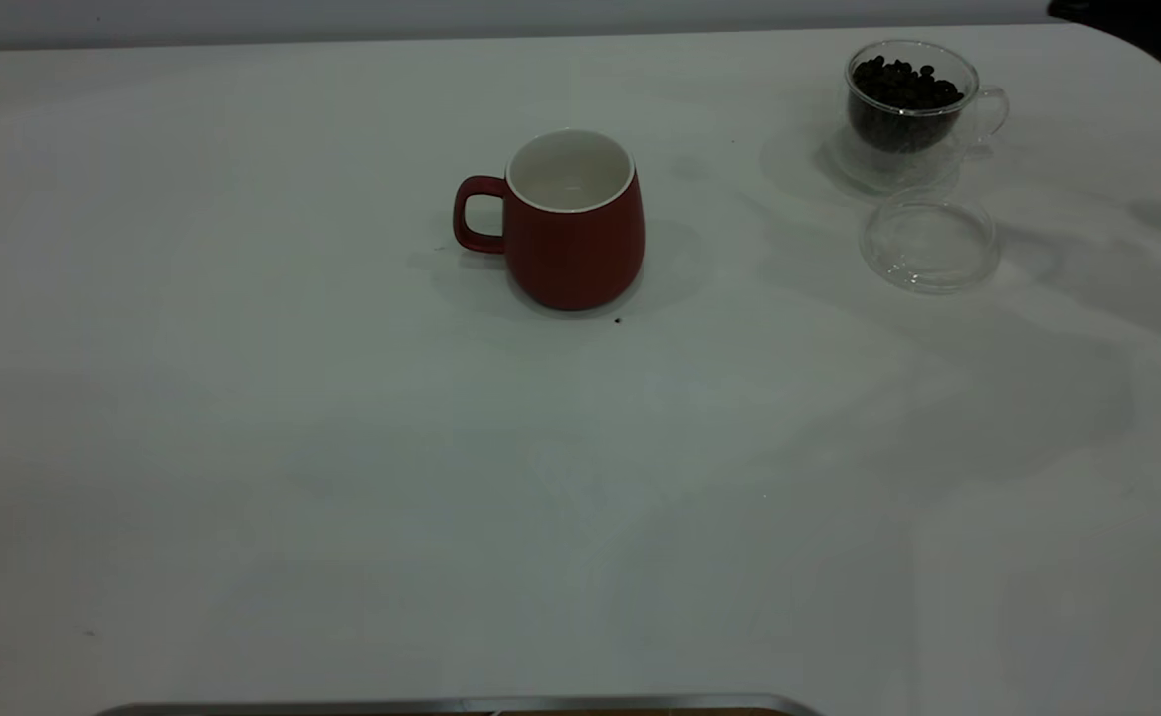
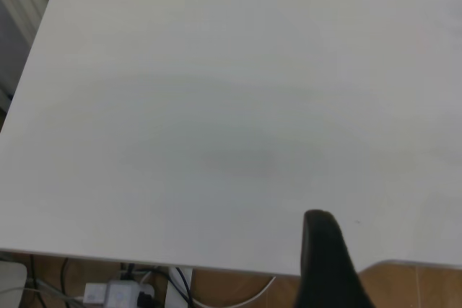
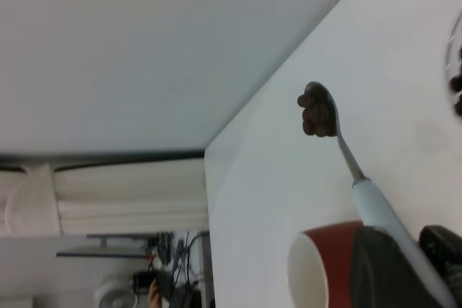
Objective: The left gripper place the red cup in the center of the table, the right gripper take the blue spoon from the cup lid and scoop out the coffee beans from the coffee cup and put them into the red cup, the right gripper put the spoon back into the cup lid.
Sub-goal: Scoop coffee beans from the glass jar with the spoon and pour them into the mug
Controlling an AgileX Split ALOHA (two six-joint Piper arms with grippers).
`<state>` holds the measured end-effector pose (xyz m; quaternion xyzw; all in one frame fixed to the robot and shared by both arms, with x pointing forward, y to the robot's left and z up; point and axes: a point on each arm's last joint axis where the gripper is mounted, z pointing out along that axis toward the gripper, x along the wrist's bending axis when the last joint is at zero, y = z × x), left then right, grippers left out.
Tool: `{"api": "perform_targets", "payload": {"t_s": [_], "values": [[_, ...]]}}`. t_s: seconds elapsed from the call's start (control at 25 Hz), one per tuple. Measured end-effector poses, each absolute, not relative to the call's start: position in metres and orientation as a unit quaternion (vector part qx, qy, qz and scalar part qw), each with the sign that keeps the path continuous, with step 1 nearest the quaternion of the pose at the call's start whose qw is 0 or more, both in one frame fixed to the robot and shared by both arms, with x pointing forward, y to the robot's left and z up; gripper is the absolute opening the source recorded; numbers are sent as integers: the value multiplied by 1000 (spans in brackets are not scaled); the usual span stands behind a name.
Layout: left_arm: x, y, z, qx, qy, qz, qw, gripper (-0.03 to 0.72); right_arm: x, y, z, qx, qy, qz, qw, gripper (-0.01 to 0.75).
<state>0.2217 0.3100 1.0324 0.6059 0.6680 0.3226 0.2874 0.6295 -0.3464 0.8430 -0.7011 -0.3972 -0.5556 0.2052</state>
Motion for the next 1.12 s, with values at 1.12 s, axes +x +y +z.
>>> {"api": "perform_targets", "payload": {"t_s": [1.12], "values": [[222,310,1032,606,668,323,287,516,619,-197,830,-642,-556,-463,254,115]]}}
